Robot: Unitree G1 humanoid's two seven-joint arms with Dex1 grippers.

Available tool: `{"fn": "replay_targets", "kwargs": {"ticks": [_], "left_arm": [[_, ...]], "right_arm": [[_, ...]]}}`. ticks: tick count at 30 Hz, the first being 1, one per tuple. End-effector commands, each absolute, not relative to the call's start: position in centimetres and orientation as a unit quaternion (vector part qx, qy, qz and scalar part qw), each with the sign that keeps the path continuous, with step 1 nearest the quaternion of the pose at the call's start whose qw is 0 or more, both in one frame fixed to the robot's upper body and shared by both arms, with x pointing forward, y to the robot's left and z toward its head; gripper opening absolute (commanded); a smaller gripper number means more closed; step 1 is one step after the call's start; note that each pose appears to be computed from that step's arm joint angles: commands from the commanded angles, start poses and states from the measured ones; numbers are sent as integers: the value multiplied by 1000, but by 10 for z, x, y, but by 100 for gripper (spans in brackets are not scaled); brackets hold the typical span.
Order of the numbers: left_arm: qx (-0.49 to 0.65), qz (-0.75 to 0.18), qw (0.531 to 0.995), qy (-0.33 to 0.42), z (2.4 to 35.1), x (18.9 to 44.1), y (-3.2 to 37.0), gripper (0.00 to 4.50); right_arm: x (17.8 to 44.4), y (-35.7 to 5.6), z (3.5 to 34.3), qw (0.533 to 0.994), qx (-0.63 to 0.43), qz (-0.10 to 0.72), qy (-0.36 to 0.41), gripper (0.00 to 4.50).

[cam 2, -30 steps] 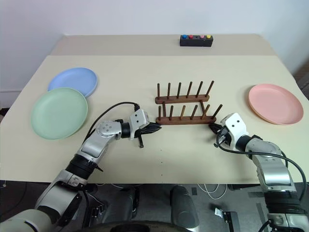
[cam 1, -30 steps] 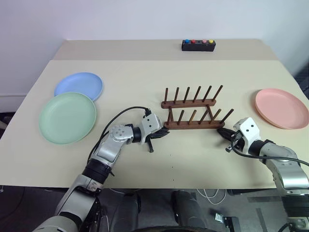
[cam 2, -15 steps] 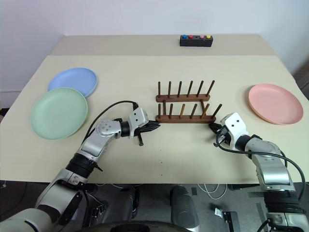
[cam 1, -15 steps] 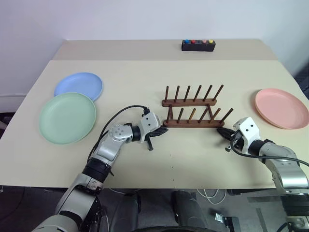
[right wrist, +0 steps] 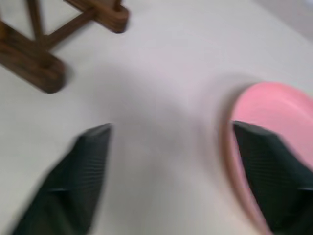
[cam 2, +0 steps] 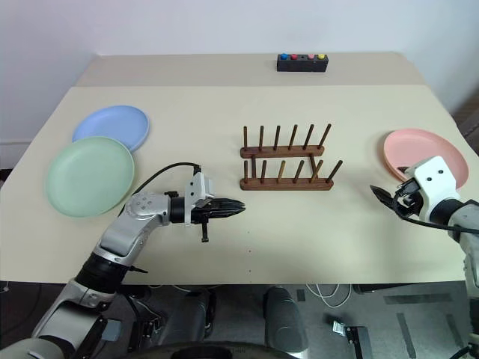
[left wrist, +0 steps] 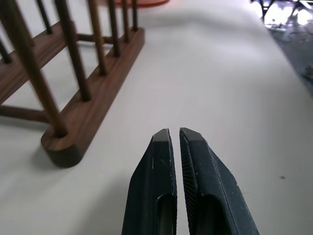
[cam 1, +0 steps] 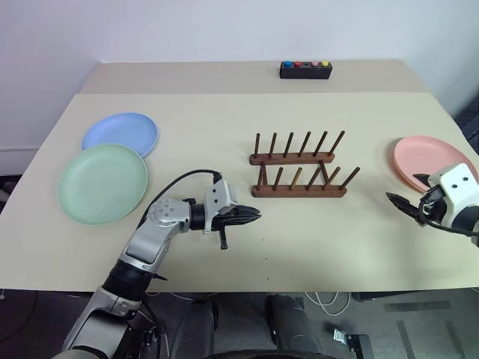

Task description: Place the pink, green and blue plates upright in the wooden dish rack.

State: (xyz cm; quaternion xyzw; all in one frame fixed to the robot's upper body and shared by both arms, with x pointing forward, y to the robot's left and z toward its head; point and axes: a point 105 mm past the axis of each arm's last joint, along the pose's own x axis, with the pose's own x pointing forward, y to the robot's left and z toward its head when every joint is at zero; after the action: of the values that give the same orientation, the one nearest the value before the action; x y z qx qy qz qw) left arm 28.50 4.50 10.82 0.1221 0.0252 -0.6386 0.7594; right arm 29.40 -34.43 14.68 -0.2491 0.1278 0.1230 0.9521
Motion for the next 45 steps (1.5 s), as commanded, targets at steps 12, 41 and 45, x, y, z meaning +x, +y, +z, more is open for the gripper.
{"fn": "replay_targets", "kwargs": {"ticks": [12,41,45], "left_arm": [[107,-656,747,-5,127,273,32,26],[101,-631,769,-13,126,280,32,26],[103,-627,772,-18,128,282,34,26]], "right_arm": [[347,-384,123,953,-217,37,209,443],[350,-299,270,923,-356,84,-122,1],[331,-260,325,931,-228,170,-228,1]]}}
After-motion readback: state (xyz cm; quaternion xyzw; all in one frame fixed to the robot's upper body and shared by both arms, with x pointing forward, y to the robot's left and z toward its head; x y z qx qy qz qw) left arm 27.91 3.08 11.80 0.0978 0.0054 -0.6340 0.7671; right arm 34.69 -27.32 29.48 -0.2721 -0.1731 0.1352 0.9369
